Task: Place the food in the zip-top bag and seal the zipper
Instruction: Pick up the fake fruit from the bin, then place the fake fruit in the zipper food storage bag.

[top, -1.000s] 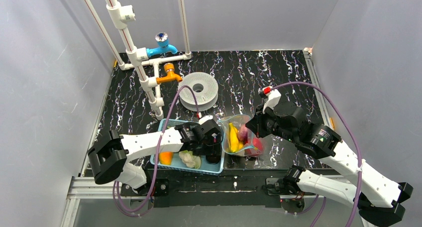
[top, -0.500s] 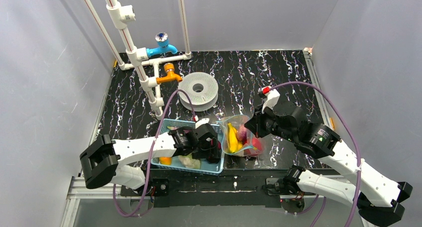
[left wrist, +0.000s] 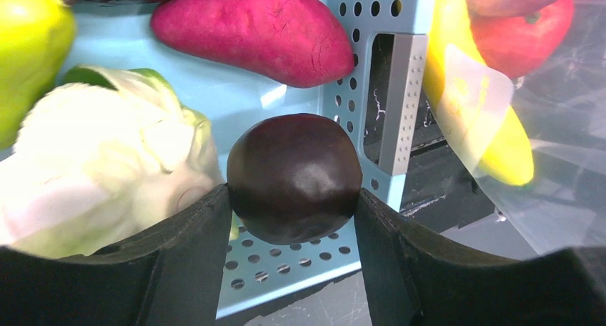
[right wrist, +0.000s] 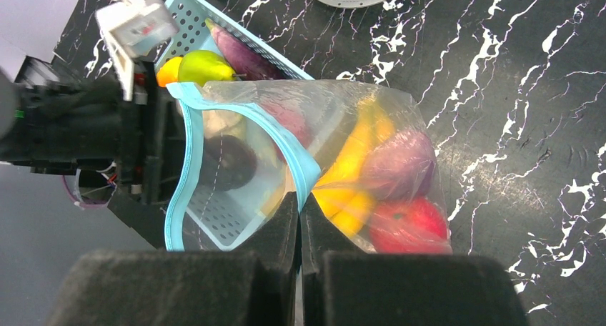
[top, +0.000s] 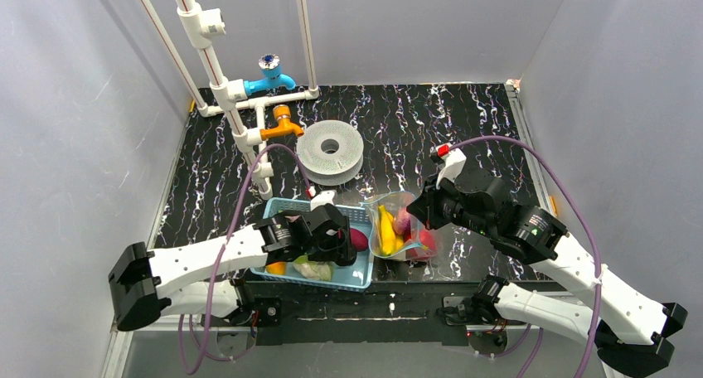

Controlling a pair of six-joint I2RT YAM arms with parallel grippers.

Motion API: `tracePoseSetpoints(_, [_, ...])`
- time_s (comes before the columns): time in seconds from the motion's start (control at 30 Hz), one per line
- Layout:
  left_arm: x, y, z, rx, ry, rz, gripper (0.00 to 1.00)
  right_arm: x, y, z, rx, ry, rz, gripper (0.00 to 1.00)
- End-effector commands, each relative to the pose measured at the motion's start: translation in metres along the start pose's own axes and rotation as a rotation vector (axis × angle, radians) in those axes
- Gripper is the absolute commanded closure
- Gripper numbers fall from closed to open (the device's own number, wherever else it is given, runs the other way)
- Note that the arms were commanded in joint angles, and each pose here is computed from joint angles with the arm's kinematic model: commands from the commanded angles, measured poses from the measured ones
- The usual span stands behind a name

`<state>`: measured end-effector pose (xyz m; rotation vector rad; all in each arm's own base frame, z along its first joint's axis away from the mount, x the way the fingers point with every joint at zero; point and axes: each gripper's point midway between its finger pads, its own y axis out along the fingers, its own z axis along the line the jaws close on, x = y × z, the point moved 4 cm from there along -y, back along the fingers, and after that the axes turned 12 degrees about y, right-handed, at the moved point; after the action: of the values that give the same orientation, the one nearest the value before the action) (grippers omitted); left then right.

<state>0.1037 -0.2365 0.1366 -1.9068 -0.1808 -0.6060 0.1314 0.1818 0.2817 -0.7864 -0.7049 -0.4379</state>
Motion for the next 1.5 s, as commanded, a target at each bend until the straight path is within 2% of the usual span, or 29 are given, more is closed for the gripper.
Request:
tracePoseSetpoints(0.0, [0.021, -0.044, 0.005, -0.011, -0.006, -0.128, 0.67, 0.011, -0.001, 0.009, 0.045, 0.014, -0.053, 0.99])
tracePoseSetpoints(0.23, [0.046, -0.115, -0.005, -0.253, -0.062, -0.345, 0.67, 0.012, 0.000, 0.012, 0.060, 0.014, -0.051, 0.99])
tracePoseSetpoints(0.43, [0.069, -0.151, -0.044, -0.616, -0.117, -0.529, 0.67, 0.011, 0.003, 0.015, 0.074, 0.022, -0.036, 0.99])
tracePoseSetpoints(0.57, [0.083, -0.162, -0.075, -0.777, -0.096, -0.567, 0.66, 0.010, 0.004, 0.017, 0.084, 0.028, -0.030, 0.99])
tracePoseSetpoints(0.7, [0.096, -0.164, -0.107, -0.833, -0.033, -0.504, 0.66, 0.009, 0.004, 0.019, 0.093, 0.033, -0.021, 0.99])
tracePoseSetpoints(0.83, [0.102, -0.144, -0.122, -0.765, -0.001, -0.459, 0.68, 0.010, 0.002, 0.021, 0.102, 0.044, -0.025, 0.99])
tracePoseSetpoints(1.0, [0.098, -0.115, -0.104, -0.483, 0.042, -0.471, 0.69, 0.012, 0.000, 0.024, 0.118, 0.050, -0.031, 0.99])
tracePoseSetpoints(1.07, [0.093, -0.104, -0.099, -0.405, 0.067, -0.442, 0.69, 0.013, 0.000, 0.024, 0.120, 0.051, -0.032, 0.99])
tracePoseSetpoints(1.27, [0.086, -0.088, -0.096, -0.309, 0.096, -0.385, 0.64, 0.013, 0.002, 0.025, 0.121, 0.049, -0.031, 0.99])
tracePoseSetpoints(1.33, [0.087, -0.087, -0.092, -0.284, 0.101, -0.390, 0.59, 0.012, 0.002, 0.024, 0.121, 0.049, -0.030, 0.99])
tracePoseSetpoints(1.47, [0.087, -0.091, -0.087, -0.264, 0.123, -0.389, 0.35, 0.011, 0.002, 0.022, 0.114, 0.049, -0.026, 0.99])
